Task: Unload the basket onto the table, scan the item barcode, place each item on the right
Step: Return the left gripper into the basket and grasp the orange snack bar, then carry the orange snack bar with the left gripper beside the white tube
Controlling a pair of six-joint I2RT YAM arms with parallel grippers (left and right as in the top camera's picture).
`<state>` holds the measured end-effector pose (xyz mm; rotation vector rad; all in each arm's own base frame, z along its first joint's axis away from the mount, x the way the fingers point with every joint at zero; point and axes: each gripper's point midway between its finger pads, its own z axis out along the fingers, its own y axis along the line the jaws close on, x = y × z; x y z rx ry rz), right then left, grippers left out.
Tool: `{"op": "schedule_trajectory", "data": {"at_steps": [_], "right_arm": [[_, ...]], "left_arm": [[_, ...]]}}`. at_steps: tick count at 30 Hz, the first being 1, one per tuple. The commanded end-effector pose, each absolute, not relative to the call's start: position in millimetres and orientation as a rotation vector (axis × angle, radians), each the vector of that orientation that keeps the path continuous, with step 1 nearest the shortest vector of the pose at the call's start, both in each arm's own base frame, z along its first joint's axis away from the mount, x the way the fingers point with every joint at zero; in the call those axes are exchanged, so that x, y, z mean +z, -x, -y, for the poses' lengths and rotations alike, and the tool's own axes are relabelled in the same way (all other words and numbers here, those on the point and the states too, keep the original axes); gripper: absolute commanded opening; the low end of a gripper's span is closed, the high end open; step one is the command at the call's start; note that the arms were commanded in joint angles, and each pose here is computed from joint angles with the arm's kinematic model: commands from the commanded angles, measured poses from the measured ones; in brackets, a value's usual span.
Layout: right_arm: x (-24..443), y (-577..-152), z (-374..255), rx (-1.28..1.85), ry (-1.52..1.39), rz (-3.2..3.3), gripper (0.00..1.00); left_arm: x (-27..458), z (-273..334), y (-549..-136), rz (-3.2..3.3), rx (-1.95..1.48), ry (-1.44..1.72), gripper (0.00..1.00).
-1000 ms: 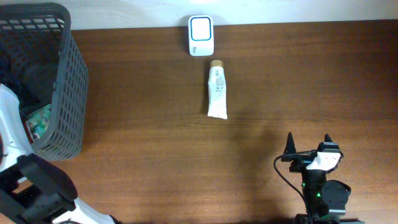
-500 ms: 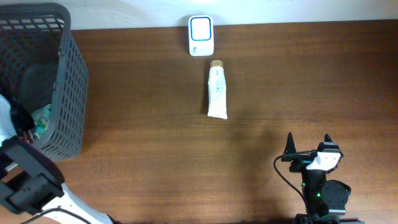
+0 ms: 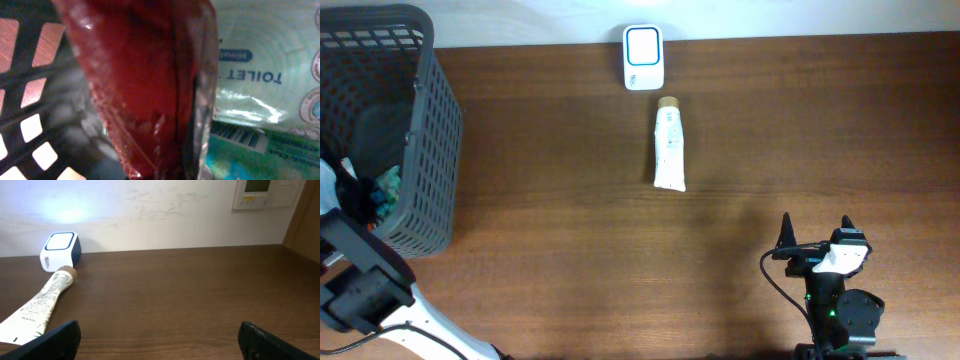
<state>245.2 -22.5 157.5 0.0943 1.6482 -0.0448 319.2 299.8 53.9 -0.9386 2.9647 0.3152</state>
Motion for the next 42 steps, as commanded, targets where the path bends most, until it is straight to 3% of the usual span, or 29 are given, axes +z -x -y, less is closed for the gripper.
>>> {"op": "schedule_trajectory", "data": {"at_steps": [1, 4, 5, 7, 11, 16, 23, 26, 38, 42], "right_arm": [[155, -245, 25, -0.048, -0.109, -1.649, 0.99], [155, -245, 25, -0.048, -0.109, -1.649, 0.98], [155, -245, 25, -0.048, -0.109, -1.649, 0.99], [155, -245, 25, -0.048, -0.109, -1.649, 0.99], [155, -245, 25, -0.048, -0.109, -1.649, 0.99], [155, -245, 25, -0.048, -0.109, -1.649, 0.99], [155, -245, 25, -0.048, -0.109, -1.649, 0.99], [155, -245, 25, -0.048, -0.109, -1.649, 0.99], [155, -245, 25, -0.048, -0.109, -1.649, 0.99], [155, -245, 25, -0.048, -0.109, -1.649, 0.99]], "left_arm": [[97, -320, -339, -2.772, 0.319, 1.149, 0.0], [173, -317, -380, -2.583, 0.15, 1.088, 0.0], [237, -303, -409, -2.426, -0.019, 0.975, 0.0], [300, -286, -427, -2.252, -0.163, 0.913, 0.0], [425, -224, -440, -1.956, -0.471, 0.673, 0.0], [508, -127, -428, -1.816, -0.671, 0.401, 0.0], [527, 7, -428, -1.857, -0.859, 0.11, 0.0], [526, 37, -430, -1.862, -0.825, -0.01, 0.0], [523, 29, -440, -1.85, -0.655, -0.034, 0.0], [484, 54, -431, -2.014, -0.621, -0.079, 0.0]]}}
